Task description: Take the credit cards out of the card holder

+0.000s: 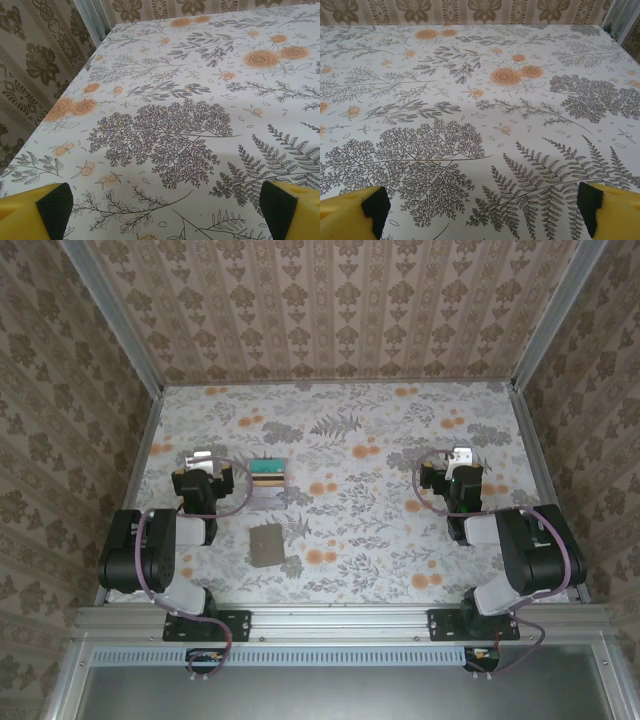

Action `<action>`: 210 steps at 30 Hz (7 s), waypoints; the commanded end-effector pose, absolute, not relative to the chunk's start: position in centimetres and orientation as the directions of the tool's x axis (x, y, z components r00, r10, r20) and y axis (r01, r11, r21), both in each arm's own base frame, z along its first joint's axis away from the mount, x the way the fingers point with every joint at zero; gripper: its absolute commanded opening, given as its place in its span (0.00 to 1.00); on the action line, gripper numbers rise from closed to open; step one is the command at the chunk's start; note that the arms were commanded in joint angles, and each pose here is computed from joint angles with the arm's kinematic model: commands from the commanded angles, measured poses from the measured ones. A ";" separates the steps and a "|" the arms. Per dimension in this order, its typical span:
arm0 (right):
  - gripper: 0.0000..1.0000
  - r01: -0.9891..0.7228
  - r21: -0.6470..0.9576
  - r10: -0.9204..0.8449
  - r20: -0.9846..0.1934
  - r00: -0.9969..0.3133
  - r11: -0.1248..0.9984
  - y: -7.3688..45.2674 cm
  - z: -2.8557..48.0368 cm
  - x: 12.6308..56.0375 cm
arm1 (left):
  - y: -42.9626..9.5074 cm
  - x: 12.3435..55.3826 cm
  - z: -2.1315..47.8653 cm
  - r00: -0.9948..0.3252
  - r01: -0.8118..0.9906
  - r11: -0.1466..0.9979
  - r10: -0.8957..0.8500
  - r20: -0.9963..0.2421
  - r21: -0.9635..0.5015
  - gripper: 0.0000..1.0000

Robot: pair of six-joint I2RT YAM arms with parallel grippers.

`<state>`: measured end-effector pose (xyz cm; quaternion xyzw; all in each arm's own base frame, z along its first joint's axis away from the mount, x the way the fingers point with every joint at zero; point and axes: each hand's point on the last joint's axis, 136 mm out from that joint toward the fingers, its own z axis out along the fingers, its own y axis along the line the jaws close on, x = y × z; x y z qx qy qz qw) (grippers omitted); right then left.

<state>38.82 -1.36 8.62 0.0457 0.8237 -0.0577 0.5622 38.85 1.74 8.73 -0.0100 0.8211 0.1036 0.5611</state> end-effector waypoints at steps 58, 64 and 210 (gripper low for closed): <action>1.00 0.093 0.504 0.487 -0.747 -0.453 0.859 4.2 22.7 31.6 | -1.3 25.9 22.3 -0.610 -0.300 0.916 -0.399 -0.684 -0.267 0.92; 1.00 -0.062 0.456 0.345 -0.747 -0.568 0.888 10.5 22.1 29.5 | -6.4 21.8 19.2 -0.752 -0.161 0.972 -0.231 -0.618 -0.169 0.87; 0.00 -0.233 0.612 0.002 -0.358 -0.934 0.756 30.6 7.8 22.0 | -13.3 17.3 6.4 -0.896 -0.044 0.935 -0.193 -0.401 -0.352 0.00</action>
